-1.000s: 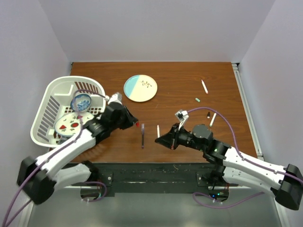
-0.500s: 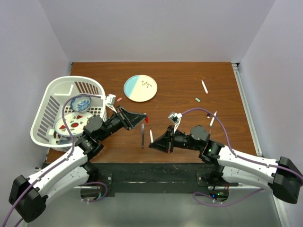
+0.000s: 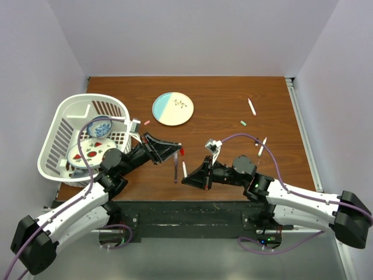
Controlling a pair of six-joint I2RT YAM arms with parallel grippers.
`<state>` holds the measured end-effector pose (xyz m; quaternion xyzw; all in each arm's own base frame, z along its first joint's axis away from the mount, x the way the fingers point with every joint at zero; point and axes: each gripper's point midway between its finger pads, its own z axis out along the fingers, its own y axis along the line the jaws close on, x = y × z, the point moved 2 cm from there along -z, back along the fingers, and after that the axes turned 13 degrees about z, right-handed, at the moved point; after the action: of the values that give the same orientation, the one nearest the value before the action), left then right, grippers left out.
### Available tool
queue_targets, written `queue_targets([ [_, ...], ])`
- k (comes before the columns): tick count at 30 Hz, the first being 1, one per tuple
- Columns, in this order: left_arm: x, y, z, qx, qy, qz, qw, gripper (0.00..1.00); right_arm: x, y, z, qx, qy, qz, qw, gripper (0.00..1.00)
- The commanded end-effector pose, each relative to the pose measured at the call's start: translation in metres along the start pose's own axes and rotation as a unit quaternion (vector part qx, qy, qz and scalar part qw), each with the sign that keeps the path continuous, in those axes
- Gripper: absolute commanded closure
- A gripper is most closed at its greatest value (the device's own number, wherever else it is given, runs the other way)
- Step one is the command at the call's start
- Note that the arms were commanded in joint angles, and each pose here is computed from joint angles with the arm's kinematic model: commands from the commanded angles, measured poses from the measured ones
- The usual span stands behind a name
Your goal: Insert the pens into the pen caps
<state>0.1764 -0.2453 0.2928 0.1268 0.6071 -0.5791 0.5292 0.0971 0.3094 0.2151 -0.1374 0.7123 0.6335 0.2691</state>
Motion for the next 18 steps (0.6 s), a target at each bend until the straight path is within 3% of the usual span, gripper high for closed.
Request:
queue_targets([
  [1,-0.001,-0.015,-0.006,0.046,-0.012,-0.005,0.999,1.0,-0.009,0.013,0.0,-0.024,-0.022,-0.013,0.999,1.0],
  [18,0.025,-0.016,-0.018,0.077,0.003,-0.055,0.996,1.0,-0.011,0.011,-0.001,-0.016,-0.028,-0.016,0.999,1.0],
])
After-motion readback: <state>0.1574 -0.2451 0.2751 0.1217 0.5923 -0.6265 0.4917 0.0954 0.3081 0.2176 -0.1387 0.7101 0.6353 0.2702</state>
